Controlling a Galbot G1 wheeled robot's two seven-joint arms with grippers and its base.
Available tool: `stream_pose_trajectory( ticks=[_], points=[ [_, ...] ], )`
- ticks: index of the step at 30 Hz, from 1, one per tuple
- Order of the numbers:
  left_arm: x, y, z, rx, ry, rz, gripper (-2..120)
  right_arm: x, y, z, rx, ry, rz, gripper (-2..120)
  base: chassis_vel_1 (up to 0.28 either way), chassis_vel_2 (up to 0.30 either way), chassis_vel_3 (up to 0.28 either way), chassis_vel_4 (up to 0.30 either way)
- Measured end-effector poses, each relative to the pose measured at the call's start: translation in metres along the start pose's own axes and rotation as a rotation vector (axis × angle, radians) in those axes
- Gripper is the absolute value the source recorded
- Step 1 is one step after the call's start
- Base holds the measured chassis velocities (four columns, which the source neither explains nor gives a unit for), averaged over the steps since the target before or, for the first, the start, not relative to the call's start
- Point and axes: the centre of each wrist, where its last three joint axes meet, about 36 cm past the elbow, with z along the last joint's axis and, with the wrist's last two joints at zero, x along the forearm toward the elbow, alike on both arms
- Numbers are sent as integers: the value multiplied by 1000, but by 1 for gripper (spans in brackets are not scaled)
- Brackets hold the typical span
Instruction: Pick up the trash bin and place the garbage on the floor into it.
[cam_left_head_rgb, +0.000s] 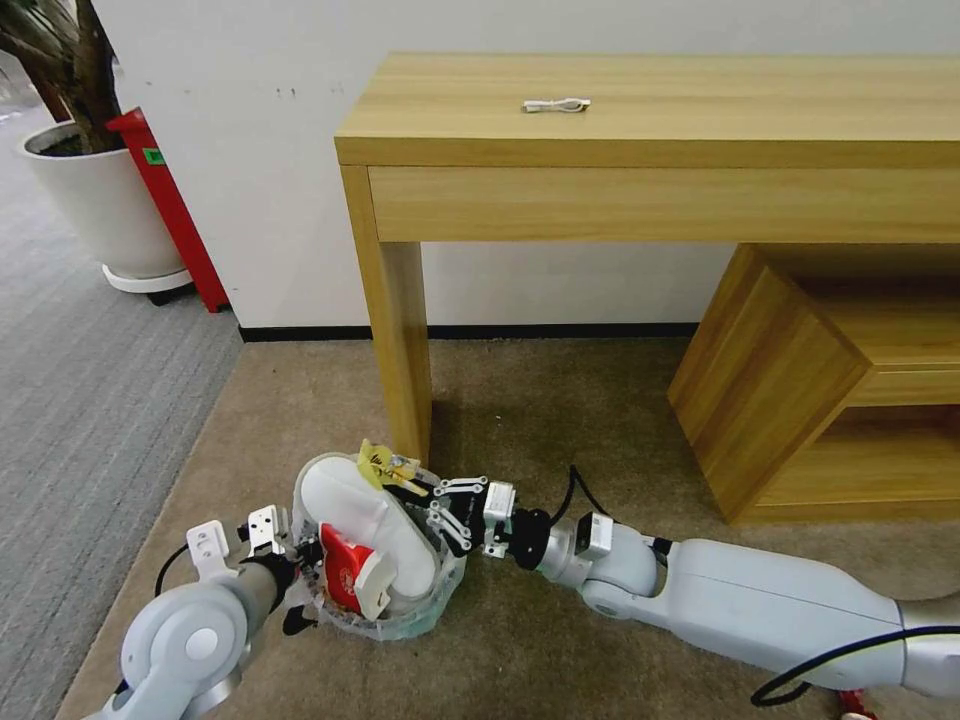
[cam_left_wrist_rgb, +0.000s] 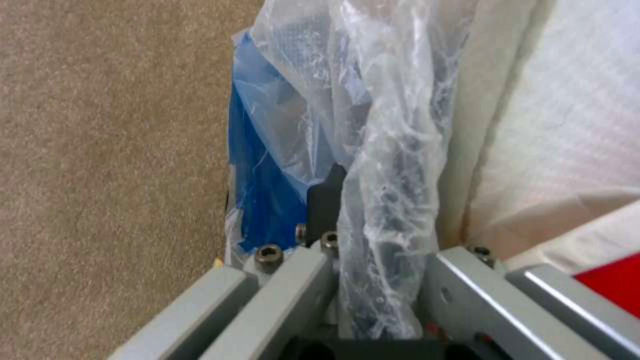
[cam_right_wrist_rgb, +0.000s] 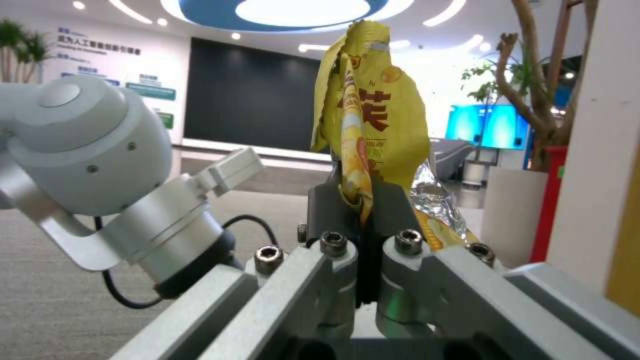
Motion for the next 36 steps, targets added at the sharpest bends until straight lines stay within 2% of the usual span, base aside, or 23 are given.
stream_pose_trajectory(
  ticks=[15, 36],
  points=[
    [4, 6, -10, 4, -19, -13, 0, 3, 17, 18, -24, 33, -33, 0, 0, 0, 0, 0],
    [8, 6, -21, 7, -40, -11, 0, 25, 25, 24, -19, 76, -14, 0, 0, 0, 0, 0]
  ],
)
